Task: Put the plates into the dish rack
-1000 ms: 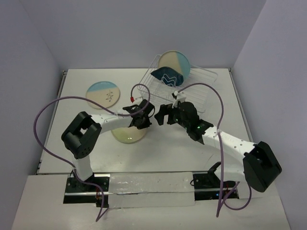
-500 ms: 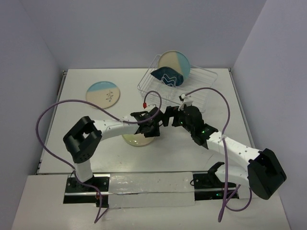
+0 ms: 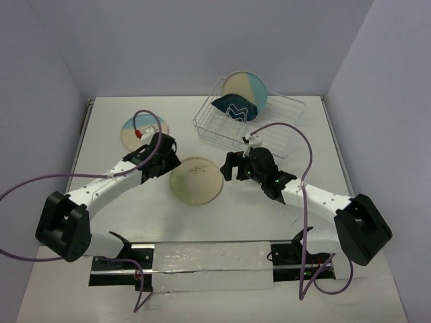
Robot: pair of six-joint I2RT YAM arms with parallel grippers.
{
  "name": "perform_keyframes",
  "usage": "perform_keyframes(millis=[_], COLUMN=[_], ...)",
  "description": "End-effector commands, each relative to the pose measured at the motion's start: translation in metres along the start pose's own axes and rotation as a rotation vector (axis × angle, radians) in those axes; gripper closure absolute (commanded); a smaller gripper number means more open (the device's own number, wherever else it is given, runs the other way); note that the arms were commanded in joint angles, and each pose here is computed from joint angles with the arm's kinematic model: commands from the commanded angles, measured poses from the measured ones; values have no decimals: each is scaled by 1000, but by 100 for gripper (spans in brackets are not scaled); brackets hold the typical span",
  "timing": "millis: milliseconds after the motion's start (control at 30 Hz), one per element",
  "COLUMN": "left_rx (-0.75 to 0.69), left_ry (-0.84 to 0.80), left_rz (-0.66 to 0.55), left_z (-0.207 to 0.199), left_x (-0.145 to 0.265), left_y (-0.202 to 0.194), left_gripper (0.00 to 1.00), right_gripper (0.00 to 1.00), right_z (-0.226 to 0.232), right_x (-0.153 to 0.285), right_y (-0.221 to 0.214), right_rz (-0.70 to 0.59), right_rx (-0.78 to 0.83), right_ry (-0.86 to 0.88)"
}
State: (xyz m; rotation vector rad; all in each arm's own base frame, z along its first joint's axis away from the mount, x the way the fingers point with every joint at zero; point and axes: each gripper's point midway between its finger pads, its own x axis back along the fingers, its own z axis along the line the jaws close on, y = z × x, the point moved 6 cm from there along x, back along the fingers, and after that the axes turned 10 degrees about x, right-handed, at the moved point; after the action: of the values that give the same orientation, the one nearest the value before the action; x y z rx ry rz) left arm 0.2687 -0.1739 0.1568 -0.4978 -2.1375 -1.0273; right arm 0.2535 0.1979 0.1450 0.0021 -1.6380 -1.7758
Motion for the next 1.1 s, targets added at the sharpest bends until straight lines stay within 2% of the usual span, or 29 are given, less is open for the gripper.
perform_keyframes(millis=[0, 200, 300, 500, 700, 867, 967, 1067], left_rx=[77, 57, 59, 49, 55, 91, 90, 68], left_ry=[50, 69, 121, 94, 104, 60, -26, -39], left_rz=[20, 58, 101, 168, 167, 73, 51, 53], left_z=[41, 52, 63, 66, 72, 63, 52, 51], left_x=[-20, -40, -56, -74, -69, -43, -28, -26], left_y=[1, -6, -12, -25, -28, -6, -1, -3], left_gripper=[47, 48, 55, 63, 63, 64, 58, 52], right_gripper=[0, 0, 0, 0, 0, 0, 0, 0], right_z=[13, 16, 16, 17, 17, 16, 15, 14], right_x=[-17, -45, -54, -69, -74, -74, -73, -73], right_y=[8, 2, -1, -10, -13, -14, -14, -16], right_rz=[16, 89, 111, 160, 174, 174, 173, 177], right_rx=[6, -1, -11, -12, -19, -19, -20, -19], right_ry=[20, -5, -14, -23, -30, -38, -44, -46])
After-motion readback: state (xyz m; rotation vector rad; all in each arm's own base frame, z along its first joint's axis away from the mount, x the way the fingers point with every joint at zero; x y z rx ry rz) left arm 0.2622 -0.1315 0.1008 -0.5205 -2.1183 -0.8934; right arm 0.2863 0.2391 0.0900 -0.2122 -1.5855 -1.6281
